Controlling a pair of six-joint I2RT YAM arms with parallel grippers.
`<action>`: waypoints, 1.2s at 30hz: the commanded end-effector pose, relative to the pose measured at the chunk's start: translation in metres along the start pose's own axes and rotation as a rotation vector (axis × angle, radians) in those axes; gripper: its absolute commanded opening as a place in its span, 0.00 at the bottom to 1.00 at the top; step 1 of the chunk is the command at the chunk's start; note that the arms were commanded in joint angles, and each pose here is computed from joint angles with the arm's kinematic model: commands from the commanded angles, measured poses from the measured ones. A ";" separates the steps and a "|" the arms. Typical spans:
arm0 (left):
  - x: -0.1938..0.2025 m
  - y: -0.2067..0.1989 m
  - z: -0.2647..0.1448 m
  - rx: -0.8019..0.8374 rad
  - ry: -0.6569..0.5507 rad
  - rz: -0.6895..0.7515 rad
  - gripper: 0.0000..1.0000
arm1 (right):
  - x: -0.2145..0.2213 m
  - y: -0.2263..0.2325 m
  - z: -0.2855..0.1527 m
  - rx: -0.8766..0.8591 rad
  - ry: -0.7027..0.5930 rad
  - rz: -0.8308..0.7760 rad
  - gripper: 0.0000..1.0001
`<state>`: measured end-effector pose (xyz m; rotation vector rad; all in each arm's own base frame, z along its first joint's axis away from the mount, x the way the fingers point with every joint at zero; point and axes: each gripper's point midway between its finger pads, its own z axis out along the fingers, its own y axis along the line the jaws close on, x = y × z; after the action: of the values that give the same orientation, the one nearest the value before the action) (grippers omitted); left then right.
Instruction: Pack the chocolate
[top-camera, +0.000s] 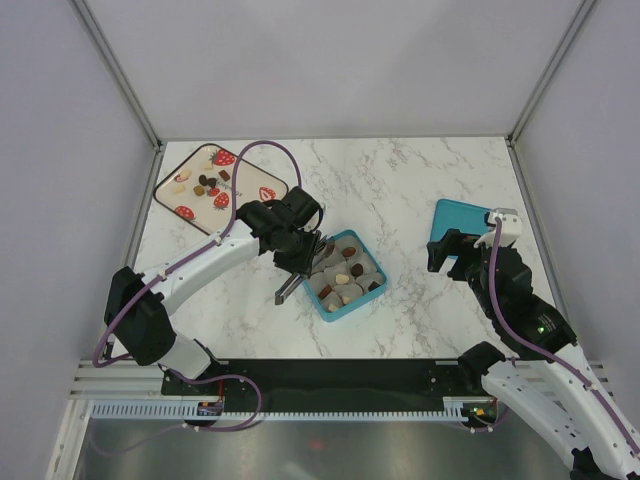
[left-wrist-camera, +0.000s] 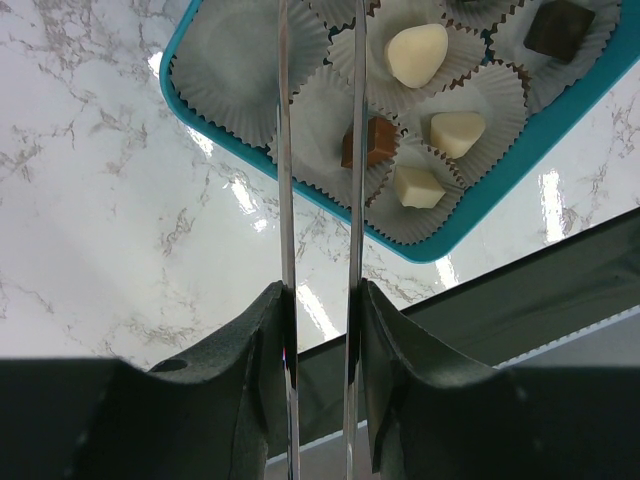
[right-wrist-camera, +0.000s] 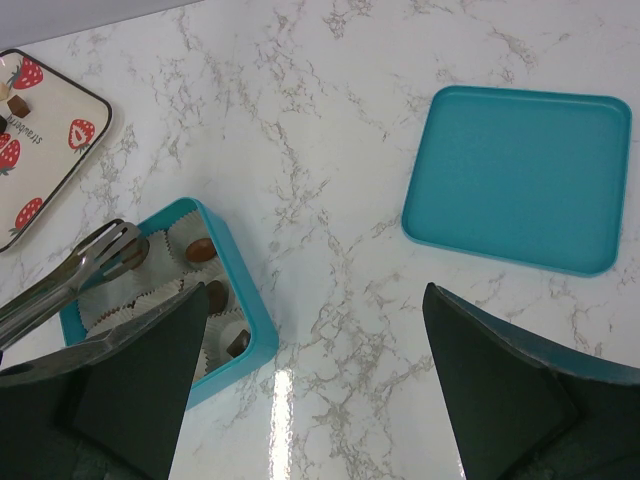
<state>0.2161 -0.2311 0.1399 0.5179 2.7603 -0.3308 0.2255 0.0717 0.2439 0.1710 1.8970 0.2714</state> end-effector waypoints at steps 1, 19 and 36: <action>-0.015 -0.005 -0.009 0.001 -0.055 -0.016 0.40 | -0.013 0.003 -0.004 -0.011 -0.040 0.023 0.97; -0.015 -0.006 -0.010 0.004 -0.059 -0.011 0.40 | -0.014 0.003 -0.005 -0.012 -0.043 0.027 0.97; -0.014 -0.008 -0.005 0.012 -0.032 -0.004 0.54 | -0.014 0.003 -0.006 -0.012 -0.047 0.028 0.97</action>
<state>0.2178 -0.2334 0.1386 0.5203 2.7655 -0.3293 0.2247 0.0713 0.2453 0.1726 1.8910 0.2750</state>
